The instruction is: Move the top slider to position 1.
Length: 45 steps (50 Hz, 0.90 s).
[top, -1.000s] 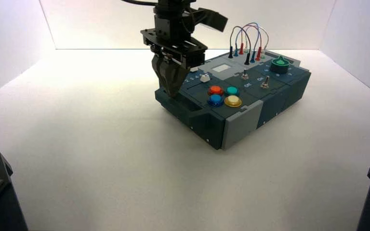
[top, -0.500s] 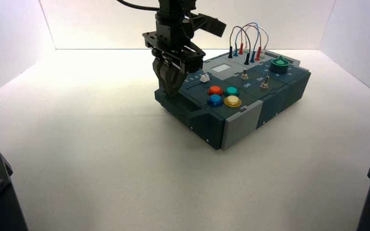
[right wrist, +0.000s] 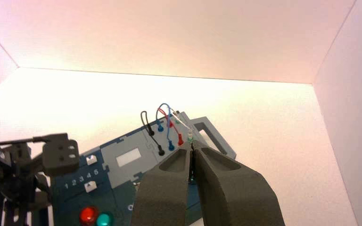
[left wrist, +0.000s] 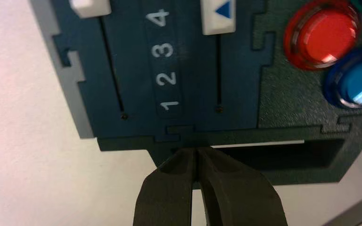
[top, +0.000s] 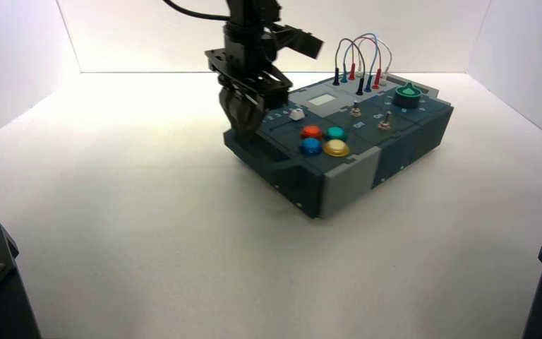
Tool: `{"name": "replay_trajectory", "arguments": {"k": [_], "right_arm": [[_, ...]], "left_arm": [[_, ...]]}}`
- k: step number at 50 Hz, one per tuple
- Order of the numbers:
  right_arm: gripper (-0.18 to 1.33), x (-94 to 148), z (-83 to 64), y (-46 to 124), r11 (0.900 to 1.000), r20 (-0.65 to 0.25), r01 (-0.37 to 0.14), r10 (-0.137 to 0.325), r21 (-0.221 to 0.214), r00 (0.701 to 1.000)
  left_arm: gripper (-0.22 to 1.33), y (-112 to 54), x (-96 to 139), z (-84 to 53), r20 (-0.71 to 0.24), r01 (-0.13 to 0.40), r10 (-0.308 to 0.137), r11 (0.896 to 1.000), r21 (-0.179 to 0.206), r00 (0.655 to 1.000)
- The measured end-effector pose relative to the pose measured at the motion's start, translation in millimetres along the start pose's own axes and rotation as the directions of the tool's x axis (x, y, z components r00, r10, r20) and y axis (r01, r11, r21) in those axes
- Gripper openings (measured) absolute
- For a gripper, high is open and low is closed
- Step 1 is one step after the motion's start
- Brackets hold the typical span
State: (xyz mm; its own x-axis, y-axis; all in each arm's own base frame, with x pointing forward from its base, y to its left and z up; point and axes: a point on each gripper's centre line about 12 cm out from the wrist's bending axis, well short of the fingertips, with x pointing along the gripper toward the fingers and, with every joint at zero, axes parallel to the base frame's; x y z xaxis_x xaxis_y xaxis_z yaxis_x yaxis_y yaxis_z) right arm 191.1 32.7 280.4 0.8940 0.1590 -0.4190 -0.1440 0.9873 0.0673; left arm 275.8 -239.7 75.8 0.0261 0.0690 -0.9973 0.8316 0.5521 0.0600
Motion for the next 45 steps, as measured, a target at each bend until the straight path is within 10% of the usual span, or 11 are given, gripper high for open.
{"name": "replay_trajectory", "arguments": {"k": [25, 45], "right_arm": [[-0.14, 0, 1.3, 0.0, 1.0000, 0.011, 0.000, 0.000, 0.000, 1.000], [-0.14, 0, 2.0, 0.1, 1.0000, 0.017, -0.001, 0.001, 0.000, 1.000]], "left_arm": [[-0.16, 43.2, 5, -6.2, -0.006, -0.055, 0.055, 0.997, -0.046, 0.998], [-0.15, 116.9, 11, 6.6, 0.006, -0.120, 0.122, 0.983, -0.136, 0.992]]}}
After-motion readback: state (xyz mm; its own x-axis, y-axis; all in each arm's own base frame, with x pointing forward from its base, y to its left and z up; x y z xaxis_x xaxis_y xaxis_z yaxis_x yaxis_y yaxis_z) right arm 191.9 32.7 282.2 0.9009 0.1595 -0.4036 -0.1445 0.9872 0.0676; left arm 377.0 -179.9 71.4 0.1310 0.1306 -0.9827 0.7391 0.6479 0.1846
